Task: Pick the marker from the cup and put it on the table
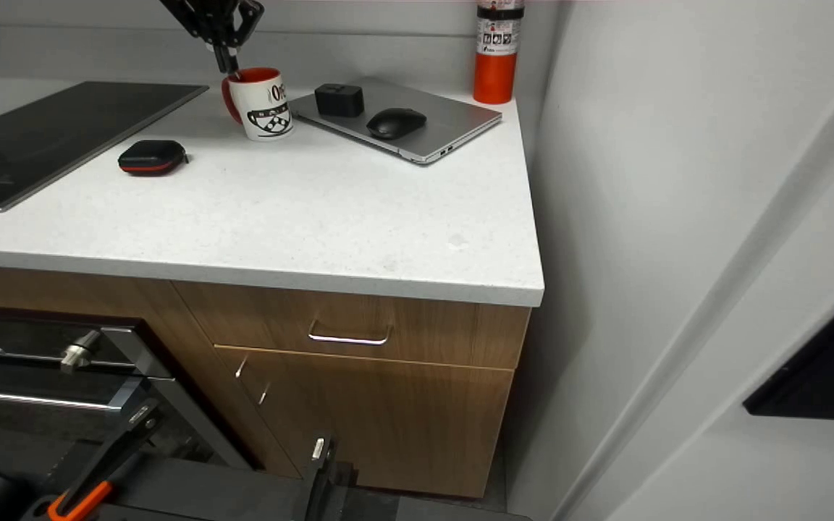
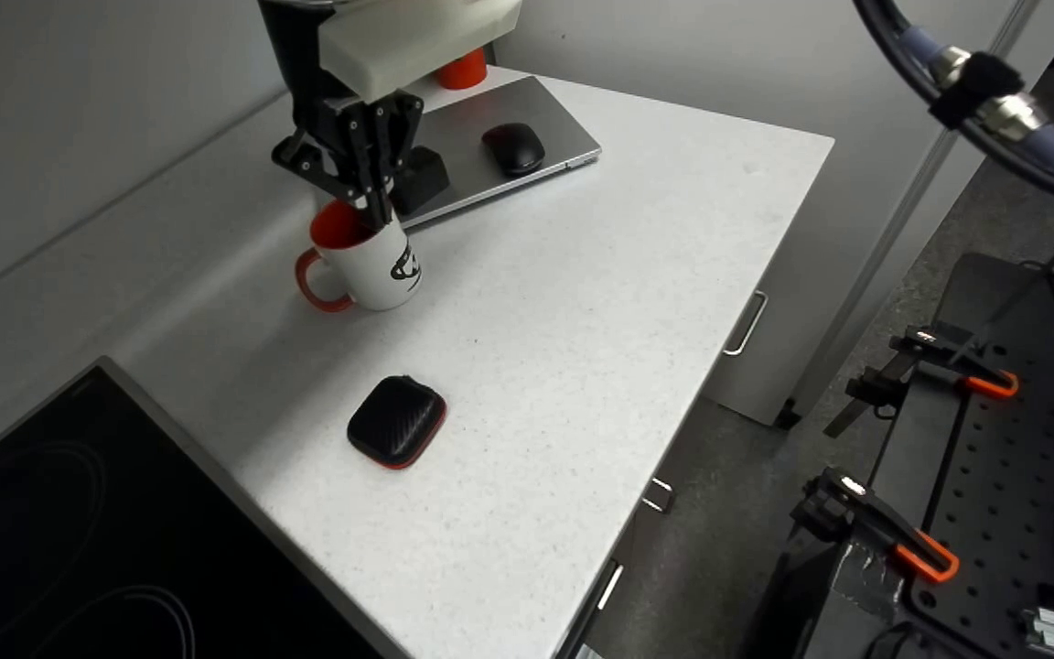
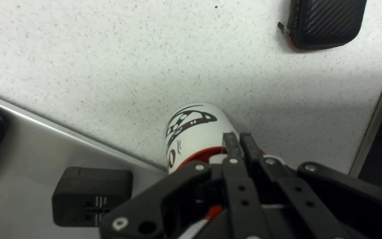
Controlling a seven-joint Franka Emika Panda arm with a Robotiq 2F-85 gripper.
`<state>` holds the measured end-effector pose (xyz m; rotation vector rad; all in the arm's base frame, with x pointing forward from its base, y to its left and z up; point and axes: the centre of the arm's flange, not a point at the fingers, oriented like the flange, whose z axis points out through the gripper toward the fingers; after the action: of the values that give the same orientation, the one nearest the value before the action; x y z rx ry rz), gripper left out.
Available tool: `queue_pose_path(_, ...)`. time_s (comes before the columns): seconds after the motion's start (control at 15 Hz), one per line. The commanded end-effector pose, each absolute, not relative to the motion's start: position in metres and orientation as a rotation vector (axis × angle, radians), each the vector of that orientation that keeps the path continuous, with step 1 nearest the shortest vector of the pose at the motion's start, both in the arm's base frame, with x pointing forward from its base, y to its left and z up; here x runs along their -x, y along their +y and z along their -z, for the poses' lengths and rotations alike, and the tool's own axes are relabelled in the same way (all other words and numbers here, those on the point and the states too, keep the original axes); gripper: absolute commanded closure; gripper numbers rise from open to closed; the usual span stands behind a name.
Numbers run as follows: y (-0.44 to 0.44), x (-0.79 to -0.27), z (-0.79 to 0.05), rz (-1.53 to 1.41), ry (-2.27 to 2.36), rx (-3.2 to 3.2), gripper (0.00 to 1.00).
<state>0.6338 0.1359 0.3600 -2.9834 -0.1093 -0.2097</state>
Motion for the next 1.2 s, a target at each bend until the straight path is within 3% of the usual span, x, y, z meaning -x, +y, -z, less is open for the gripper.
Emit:
queue_pose_path(0.0,0.127,-0.613,-0.385,0.279,-0.070,2.995,0.99)
queue_pose_path(0.33,0.107,-0.583,-0.415,0.377,-0.021,2.971,0.99)
queue_pose_path(0.87,0.083,-0.484,-0.428,0.463,-0.058,2.935,0.99)
queue_pose_path(1.13,0.067,-0.470,-0.416,0.468,-0.010,2.925,0.99)
